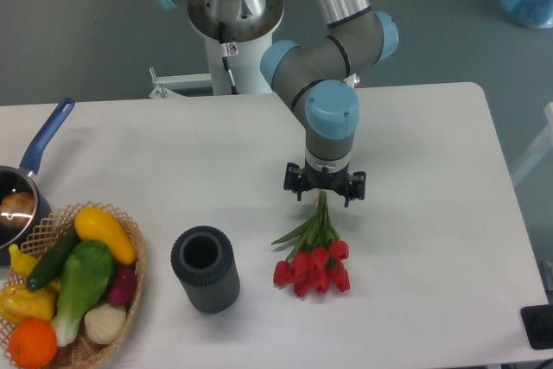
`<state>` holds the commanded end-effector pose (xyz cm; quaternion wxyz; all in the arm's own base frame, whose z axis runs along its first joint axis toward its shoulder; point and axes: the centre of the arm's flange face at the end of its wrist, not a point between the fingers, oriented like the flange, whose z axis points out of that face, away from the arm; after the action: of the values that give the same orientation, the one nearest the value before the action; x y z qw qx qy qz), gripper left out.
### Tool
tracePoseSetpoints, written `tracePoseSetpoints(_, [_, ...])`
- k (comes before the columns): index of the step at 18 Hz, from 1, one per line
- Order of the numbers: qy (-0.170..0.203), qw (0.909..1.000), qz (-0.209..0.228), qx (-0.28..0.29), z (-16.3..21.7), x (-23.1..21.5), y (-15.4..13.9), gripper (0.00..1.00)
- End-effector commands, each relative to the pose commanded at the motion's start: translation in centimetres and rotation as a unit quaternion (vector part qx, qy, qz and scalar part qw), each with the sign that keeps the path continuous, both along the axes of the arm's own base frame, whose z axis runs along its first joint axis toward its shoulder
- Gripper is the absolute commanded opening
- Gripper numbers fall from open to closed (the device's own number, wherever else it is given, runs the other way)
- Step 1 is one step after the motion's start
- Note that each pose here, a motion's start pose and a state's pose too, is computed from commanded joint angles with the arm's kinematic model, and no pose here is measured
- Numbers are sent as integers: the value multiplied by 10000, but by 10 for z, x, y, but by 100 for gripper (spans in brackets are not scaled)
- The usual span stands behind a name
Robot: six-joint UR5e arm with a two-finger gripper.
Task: Pick up the flowers from the table
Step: 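Close the gripper around the tulip stems above the blooms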
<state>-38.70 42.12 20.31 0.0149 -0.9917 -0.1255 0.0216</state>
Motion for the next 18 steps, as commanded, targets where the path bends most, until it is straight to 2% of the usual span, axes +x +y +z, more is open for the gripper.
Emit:
tracePoseSetpoints(9, [26, 10000, -8, 16, -12, -4, 2, 91])
tracePoseSetpoints(11, [13, 10000, -15, 7, -13, -3, 1, 82])
tracePoseSetpoints(13, [20, 10000, -31, 11, -12, -3, 1, 70])
tracePoseSetpoints(18, [24, 10000, -30, 5, -11, -3, 1, 49])
